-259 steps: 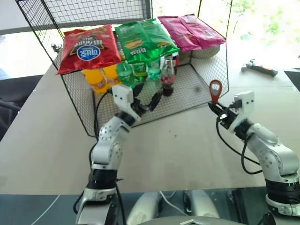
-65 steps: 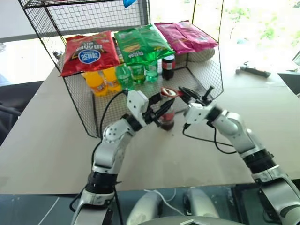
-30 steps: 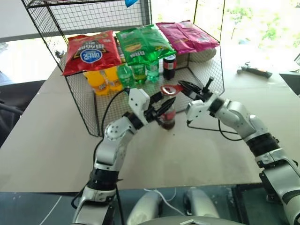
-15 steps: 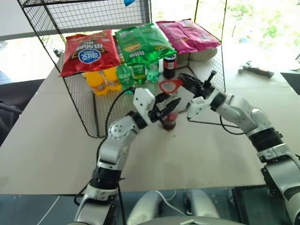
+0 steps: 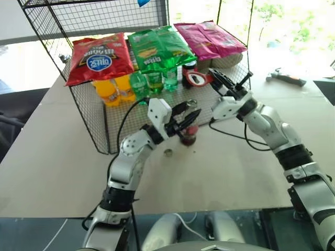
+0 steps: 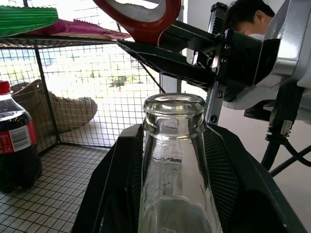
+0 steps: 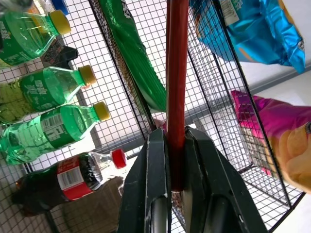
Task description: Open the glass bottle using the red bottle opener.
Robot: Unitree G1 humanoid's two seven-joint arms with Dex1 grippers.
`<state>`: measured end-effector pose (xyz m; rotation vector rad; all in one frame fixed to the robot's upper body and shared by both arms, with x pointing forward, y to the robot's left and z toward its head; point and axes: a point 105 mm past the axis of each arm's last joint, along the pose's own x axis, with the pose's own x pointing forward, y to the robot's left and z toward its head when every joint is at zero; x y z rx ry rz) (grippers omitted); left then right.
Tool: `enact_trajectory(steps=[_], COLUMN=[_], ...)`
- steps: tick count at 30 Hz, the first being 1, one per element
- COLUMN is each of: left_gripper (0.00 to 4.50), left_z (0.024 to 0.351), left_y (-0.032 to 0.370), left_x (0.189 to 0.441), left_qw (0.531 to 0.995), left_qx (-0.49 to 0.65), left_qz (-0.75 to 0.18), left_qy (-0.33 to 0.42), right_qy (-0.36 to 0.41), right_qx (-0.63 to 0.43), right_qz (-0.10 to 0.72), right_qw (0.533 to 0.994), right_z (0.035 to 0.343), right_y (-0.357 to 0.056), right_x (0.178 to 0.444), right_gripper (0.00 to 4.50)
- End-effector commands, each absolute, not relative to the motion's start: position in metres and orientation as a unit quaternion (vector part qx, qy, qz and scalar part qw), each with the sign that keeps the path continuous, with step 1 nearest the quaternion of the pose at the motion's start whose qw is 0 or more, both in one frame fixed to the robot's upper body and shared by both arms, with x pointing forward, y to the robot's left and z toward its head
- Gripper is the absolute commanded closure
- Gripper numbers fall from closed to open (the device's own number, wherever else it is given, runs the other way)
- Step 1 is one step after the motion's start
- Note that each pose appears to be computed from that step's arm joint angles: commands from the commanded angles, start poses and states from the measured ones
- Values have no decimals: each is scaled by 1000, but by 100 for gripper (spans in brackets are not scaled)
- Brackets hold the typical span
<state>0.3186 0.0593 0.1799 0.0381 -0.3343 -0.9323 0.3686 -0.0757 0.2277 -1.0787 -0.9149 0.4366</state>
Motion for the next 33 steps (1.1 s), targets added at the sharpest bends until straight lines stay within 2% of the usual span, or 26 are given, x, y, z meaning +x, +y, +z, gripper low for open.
enact_trajectory(steps=[1,5,11,14,18,26,30,33], left_gripper=[185,8,3,3,3,3,3,3], left_z=[163,163,163,162,160,153,153,150], left_y=[61,62,63,64,68,83,91,102], left_x=[320,319,318,316,310,298,294,288], left_qw=[885,885,885,884,881,878,884,896], left_qx=[18,19,19,21,24,43,53,50], left_qz=[-449,-448,-448,-450,-457,-469,-459,-435], left_qy=[-124,-126,-128,-127,-117,-87,-79,-71], right_qy=[-424,-419,-409,-376,-279,-199,-109,20], right_qx=[-466,-463,-455,-417,-318,-241,-134,-31], right_qz=[179,183,186,204,205,213,240,290], right_qw=[755,759,769,802,883,925,955,956], right_z=[241,238,235,227,208,189,169,134], right_y=[-83,-83,-84,-86,-100,-110,-113,-109], right_x=[368,367,369,374,385,386,381,362], right_gripper=[450,450,450,450,450,450,450,450])
